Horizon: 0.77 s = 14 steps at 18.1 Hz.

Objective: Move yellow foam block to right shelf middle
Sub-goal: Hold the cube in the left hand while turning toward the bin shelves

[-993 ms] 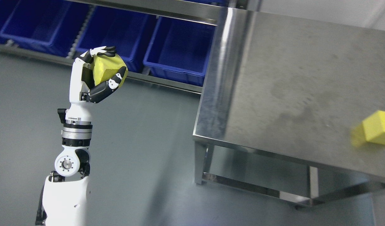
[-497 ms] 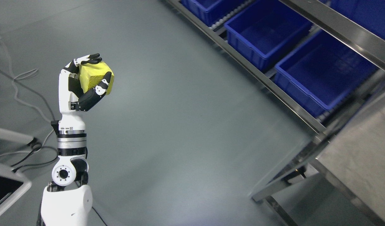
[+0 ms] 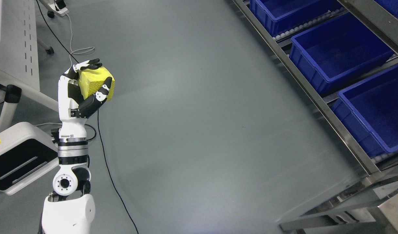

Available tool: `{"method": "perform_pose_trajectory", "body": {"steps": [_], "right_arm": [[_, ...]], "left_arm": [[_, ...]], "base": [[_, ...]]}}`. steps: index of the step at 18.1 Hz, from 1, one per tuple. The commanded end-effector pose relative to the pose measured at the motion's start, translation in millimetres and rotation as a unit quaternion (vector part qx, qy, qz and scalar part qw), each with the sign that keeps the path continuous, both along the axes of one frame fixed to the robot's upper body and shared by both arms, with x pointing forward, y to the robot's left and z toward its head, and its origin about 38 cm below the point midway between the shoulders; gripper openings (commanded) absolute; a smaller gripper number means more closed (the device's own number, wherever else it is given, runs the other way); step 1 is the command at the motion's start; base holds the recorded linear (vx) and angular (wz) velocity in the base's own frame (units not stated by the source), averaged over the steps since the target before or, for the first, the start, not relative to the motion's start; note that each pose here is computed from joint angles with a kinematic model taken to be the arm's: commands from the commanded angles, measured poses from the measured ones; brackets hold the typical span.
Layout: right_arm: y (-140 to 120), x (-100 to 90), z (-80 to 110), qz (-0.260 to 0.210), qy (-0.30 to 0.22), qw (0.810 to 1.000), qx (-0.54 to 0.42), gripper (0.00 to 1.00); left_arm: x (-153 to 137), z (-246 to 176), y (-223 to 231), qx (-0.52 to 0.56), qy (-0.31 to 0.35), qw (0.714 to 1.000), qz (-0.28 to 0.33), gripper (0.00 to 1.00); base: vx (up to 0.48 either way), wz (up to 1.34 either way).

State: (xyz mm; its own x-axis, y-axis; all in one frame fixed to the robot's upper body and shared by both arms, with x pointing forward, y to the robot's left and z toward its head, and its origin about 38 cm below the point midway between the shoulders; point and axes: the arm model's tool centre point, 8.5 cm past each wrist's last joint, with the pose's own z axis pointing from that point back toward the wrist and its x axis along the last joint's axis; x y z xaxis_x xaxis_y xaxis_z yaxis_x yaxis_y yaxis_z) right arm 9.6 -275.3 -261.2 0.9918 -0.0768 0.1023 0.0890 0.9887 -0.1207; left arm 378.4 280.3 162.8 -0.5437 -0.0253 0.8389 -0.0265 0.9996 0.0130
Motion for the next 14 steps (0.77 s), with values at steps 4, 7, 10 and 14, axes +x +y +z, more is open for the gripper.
{"method": "perform_pose_trajectory", "body": {"steps": [4,7,10,14], "right_arm": [[-11.7,5.0,1.1,0.002,-0.008,1.0,-0.009,1.0],[-11.7,5.0,1.1,0.002,-0.008,1.0,-0.009,1.0],[-11.7,5.0,1.1,0.002,-0.008,1.0,-0.009,1.0],[-11.7,5.2,1.1,0.002,-0.008,1.0,-0.009,1.0]], "left_arm": [[-2.9,0.7,17.2,-0.024,-0.006,0.998,0.052,0.0],[-2.7,0.6,16.1,-0.024,-0.006,0.998,0.051,0.0],[-2.8,0.8,16.2,-0.024,-0.006,0.998,0.051,0.0],[-2.8,0.8,16.2,-0.024,-0.006,0.998,0.051,0.0]], "base": [[0.062,0.2],[0.091,0.35],[0.145,0.34],[0.186,0.14]]}}
